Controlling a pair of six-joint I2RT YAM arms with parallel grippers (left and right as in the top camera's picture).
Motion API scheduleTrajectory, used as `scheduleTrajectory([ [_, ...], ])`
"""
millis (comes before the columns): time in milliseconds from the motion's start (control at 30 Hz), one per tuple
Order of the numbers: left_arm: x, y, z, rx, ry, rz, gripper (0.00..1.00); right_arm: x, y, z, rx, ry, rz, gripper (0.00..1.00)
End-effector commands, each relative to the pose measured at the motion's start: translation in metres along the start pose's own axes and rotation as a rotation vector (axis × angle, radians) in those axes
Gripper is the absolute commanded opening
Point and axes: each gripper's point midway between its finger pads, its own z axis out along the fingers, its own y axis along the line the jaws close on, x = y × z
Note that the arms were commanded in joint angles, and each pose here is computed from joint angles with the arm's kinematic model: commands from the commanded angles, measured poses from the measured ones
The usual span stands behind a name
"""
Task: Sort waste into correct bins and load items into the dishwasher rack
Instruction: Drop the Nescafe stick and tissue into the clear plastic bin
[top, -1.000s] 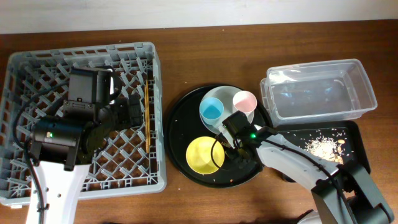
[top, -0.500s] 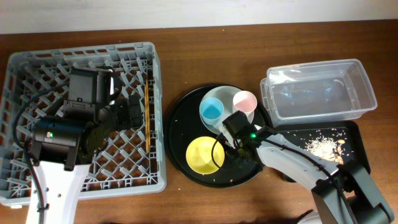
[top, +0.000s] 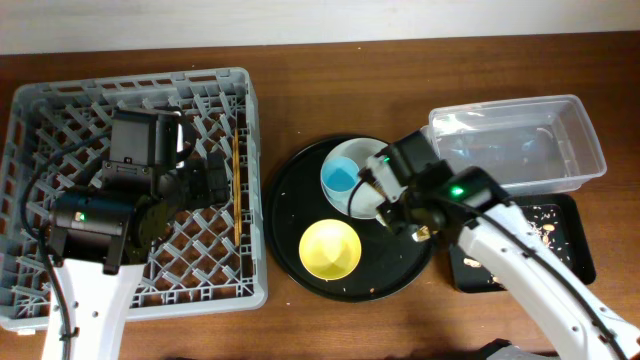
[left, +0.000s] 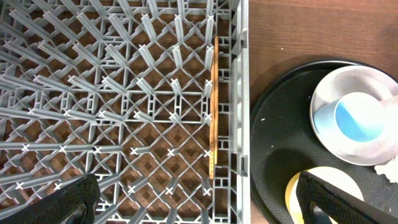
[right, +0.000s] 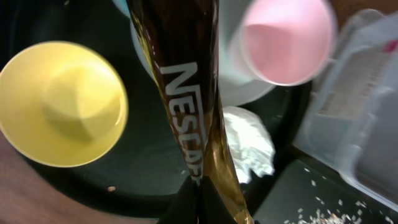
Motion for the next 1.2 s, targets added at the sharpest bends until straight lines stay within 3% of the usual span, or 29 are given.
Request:
scheduleTrajectory([
  [0,0.001,-0.001,0.001,0.006,0.006,0.006,0.99,-0.014,-0.072,-0.017,0.107,-0.132,0.348,0.04],
  [100,0.001,-0.001,0.001,0.006,0.006,0.006,0.99,-0.016,-0.131,-0.019,0.145,-0.227,0.63,0.04],
  [167,0.001,-0.001,0.001,0.006,0.007,0.006,0.99,-0.018,-0.172,-0.013,0.076,-0.309,0.819,0.04],
  [267,0.001,-0.001,0.001,0.006,0.006,0.006,0.99,-0.013,-0.2,0.001,0.012,-0.332,0.907,0.04],
  [300,0.001,-0.002,0.001,0.006,0.006,0.006,0.99,-0.006,-0.208,0.009,0.004,-0.315,0.936,0.16],
  [333,0.001,-0.002,0.001,0.007,0.005,0.006,0.99,-0.001,-0.213,0.013,0.008,-0.303,0.953,0.42],
  [400,0.001,-0.002,0.001,0.007,0.005,0.006,0.99,0.007,-0.221,0.015,0.018,-0.293,0.974,0.66],
  [500,0.001,-0.001,0.001,0.006,0.007,0.006,0.99,0.001,-0.218,-0.007,-0.007,-0.353,0.937,0.75],
  [600,0.002,-0.001,0.001,0.006,0.011,0.007,0.99,-0.016,-0.183,-0.043,-0.115,-0.431,0.843,0.81],
  [800,0.002,-0.001,0.001,0.006,0.011,0.007,0.99,0.002,-0.107,-0.075,-0.059,-0.326,0.672,0.84],
  [967,0.003,-0.001,0.001,0.006,0.013,0.007,0.99,0.017,-0.059,-0.044,0.024,-0.145,0.517,0.89],
  [1167,0.009,0.0,0.001,-0.001,0.04,0.011,0.99,0.024,-0.038,0.017,0.088,-0.017,0.41,0.96],
])
